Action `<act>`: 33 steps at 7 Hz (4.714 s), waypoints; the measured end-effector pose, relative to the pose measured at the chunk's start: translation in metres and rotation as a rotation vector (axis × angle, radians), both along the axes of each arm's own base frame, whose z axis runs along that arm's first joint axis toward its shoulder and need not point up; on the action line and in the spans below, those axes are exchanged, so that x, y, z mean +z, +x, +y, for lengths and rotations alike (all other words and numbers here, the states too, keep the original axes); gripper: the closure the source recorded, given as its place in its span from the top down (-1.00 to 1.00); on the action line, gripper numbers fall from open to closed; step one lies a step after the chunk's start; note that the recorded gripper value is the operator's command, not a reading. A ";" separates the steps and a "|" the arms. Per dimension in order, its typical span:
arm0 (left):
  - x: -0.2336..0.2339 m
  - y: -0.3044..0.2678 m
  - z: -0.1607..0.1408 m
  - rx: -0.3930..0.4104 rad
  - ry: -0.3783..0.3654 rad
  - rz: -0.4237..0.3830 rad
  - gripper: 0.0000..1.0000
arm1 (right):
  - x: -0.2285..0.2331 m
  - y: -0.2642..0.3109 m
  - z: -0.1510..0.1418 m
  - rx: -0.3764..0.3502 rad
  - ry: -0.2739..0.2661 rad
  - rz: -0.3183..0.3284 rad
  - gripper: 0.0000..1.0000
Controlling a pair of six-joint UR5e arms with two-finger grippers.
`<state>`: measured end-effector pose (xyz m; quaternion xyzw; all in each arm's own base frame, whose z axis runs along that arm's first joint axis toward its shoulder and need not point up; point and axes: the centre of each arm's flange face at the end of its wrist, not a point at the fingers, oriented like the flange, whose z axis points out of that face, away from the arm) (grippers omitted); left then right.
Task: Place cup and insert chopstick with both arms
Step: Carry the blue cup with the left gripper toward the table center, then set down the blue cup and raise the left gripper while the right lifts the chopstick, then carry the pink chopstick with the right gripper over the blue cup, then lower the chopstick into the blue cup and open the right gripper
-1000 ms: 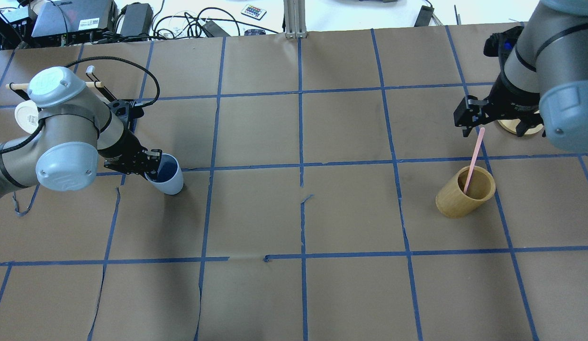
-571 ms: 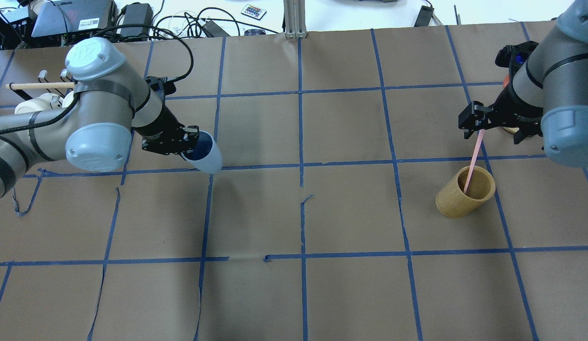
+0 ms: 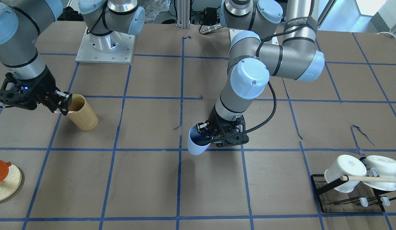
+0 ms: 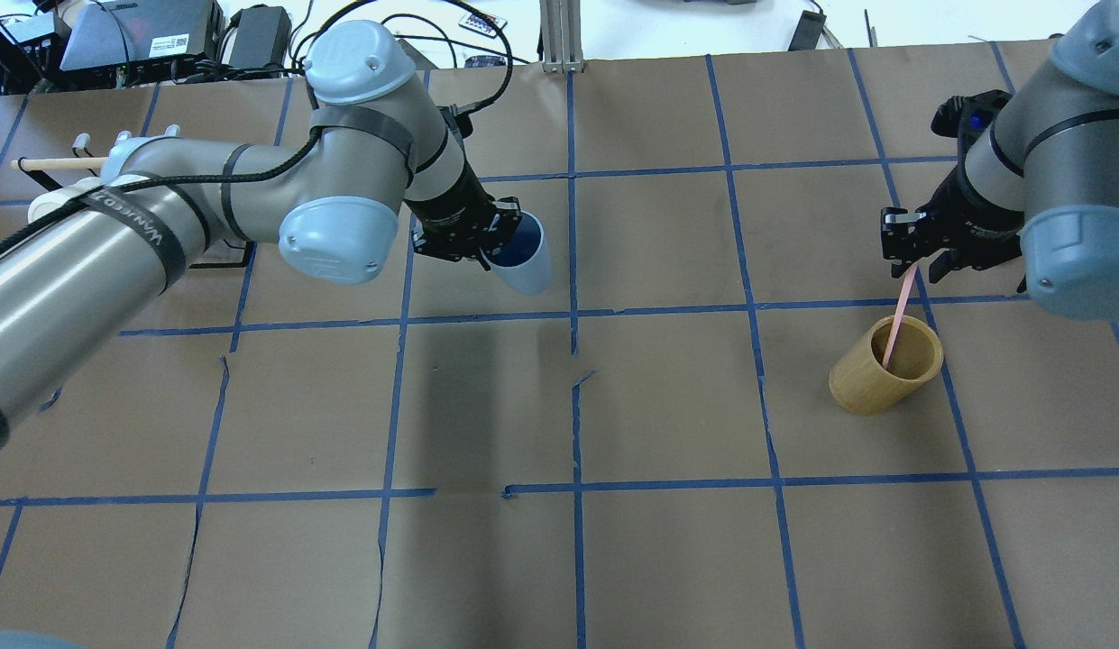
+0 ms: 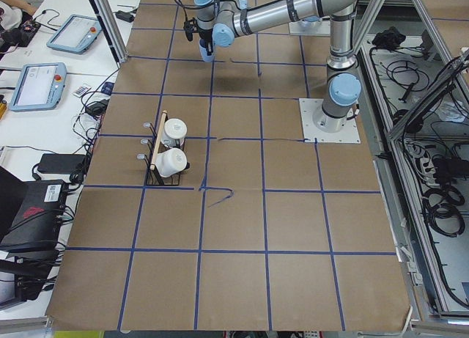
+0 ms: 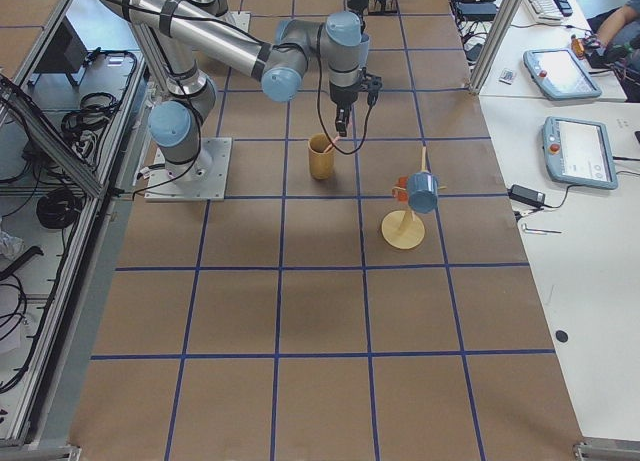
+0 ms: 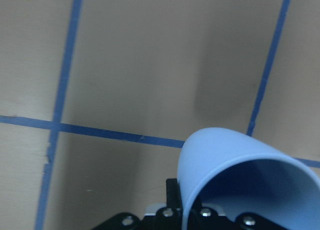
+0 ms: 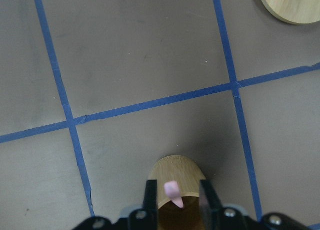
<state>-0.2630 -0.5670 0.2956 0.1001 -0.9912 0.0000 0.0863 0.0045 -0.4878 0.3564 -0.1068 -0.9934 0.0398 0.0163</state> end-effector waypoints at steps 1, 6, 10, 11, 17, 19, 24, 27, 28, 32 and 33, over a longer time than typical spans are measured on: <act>-0.007 -0.016 -0.010 -0.013 -0.009 -0.012 -1.00 | 0.000 0.000 0.000 0.000 0.000 -0.001 -0.48; -0.045 -0.056 -0.022 -0.069 -0.045 -0.031 0.75 | 0.006 0.001 -0.002 0.000 -0.017 -0.015 -0.65; 0.039 -0.055 -0.050 -0.061 -0.134 -0.047 1.00 | 0.035 -0.002 -0.008 -0.011 -0.011 -0.002 -0.79; 0.069 -0.041 -0.057 -0.054 -0.135 -0.051 1.00 | 0.046 -0.002 -0.009 -0.031 0.008 -0.006 -0.86; 0.207 0.089 -0.039 -0.179 -0.120 -0.154 1.00 | 0.154 -0.003 -0.046 -0.068 -0.009 -0.023 -0.98; 0.211 0.094 -0.032 -0.181 -0.107 -0.166 1.00 | 0.155 0.061 -0.075 -0.084 -0.106 -0.083 -0.99; 0.229 0.115 -0.011 -0.173 -0.107 -0.159 1.00 | 0.107 0.282 -0.095 -0.151 -0.237 -0.077 -1.00; 0.225 0.129 0.004 -0.166 -0.094 -0.160 1.00 | 0.106 0.321 -0.113 -0.179 -0.279 -0.065 -1.00; 0.225 0.129 0.007 -0.166 -0.093 -0.158 1.00 | 0.104 0.325 -0.114 -0.191 -0.277 -0.070 -0.85; 0.215 0.127 0.039 -0.177 -0.022 -0.150 1.00 | 0.081 0.333 -0.106 -0.202 -0.240 -0.061 0.56; 0.213 0.126 0.046 -0.178 -0.013 -0.148 1.00 | 0.078 0.333 -0.105 -0.222 -0.234 -0.062 0.70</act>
